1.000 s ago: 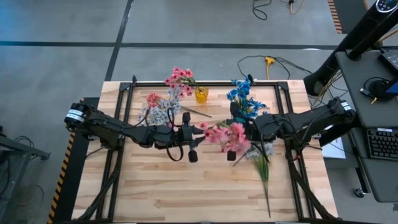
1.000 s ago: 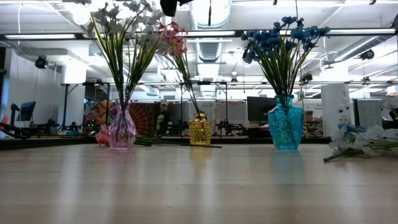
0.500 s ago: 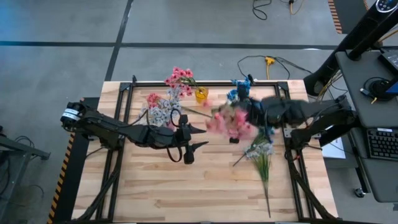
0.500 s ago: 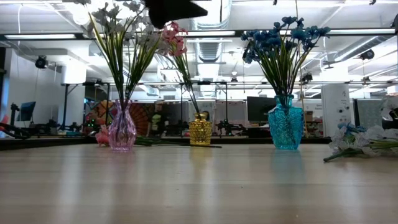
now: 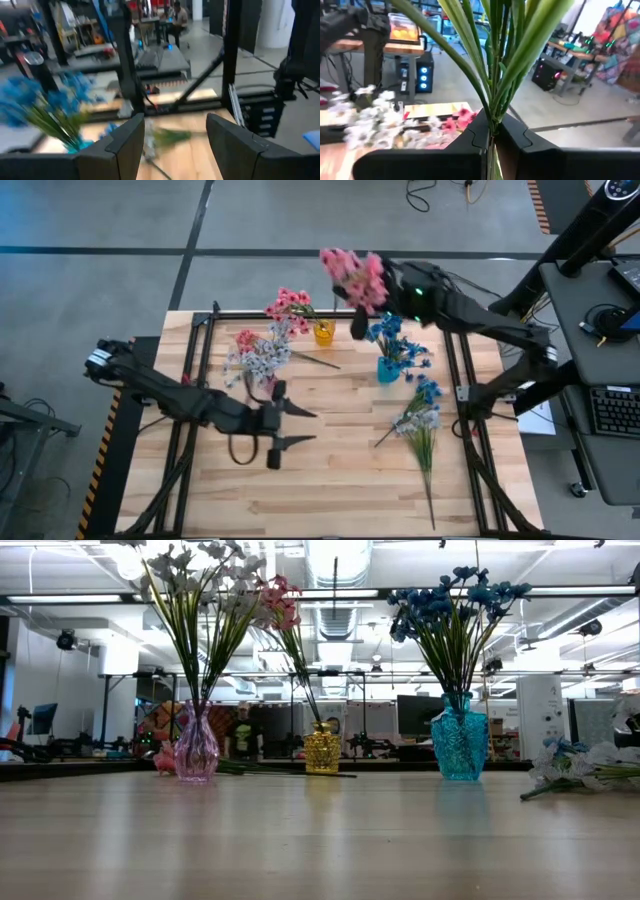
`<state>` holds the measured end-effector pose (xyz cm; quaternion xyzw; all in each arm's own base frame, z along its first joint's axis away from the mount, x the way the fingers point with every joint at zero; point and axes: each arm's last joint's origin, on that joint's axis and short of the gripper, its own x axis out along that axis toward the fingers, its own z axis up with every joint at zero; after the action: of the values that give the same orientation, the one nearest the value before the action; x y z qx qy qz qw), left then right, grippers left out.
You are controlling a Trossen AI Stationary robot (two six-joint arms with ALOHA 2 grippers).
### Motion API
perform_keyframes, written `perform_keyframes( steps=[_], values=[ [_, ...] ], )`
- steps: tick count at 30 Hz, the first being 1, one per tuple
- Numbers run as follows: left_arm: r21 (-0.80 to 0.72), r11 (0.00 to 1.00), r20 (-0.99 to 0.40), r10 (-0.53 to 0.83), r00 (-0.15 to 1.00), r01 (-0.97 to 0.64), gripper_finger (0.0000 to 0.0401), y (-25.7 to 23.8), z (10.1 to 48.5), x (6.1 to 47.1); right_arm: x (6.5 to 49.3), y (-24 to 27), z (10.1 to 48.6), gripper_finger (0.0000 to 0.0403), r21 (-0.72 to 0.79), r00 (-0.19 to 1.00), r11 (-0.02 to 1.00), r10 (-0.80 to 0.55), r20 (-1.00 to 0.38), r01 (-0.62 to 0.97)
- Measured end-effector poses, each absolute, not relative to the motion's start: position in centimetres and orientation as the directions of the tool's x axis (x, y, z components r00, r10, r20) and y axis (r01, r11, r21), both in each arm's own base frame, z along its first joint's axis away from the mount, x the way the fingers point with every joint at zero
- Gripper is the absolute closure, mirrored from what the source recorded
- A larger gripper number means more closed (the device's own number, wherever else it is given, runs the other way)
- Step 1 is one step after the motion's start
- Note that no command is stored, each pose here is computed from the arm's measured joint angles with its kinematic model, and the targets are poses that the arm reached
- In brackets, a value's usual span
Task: Sort flowers into vase by color
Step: Put the bottom pink flowers into the yellow vase
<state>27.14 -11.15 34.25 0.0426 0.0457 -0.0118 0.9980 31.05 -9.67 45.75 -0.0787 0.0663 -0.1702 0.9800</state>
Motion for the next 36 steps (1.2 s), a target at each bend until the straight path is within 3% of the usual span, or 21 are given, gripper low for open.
perform_keyframes(
  steps=[8,16,28,36],
  values=[
    [0.263,0.964,-0.058,0.038,0.998,-0.022,0.0205,-9.0,42.6,25.0,33.6,-14.1,42.6,0.039,-0.143,0.923,0.931,-0.356,-0.148,0.336],
    [0.382,0.909,-0.066,0.208,0.976,-0.168,0.0205,-4.8,49.4,22.0,33.9,-15.2,40.5,0.039,-0.128,0.922,0.934,-0.352,-0.161,0.334],
    [0.351,0.918,-0.189,0.263,0.946,-0.185,0.0205,0.5,49.6,20.6,33.5,-18.7,35.5,0.039,-0.067,0.891,0.903,-0.43,-0.147,0.424],
    [0.326,0.926,-0.216,0.266,0.939,-0.188,0.0205,1.3,49.3,20.3,33.6,-19.6,34.1,0.039,-0.041,0.892,0.9,-0.435,-0.125,0.433]
  ],
)
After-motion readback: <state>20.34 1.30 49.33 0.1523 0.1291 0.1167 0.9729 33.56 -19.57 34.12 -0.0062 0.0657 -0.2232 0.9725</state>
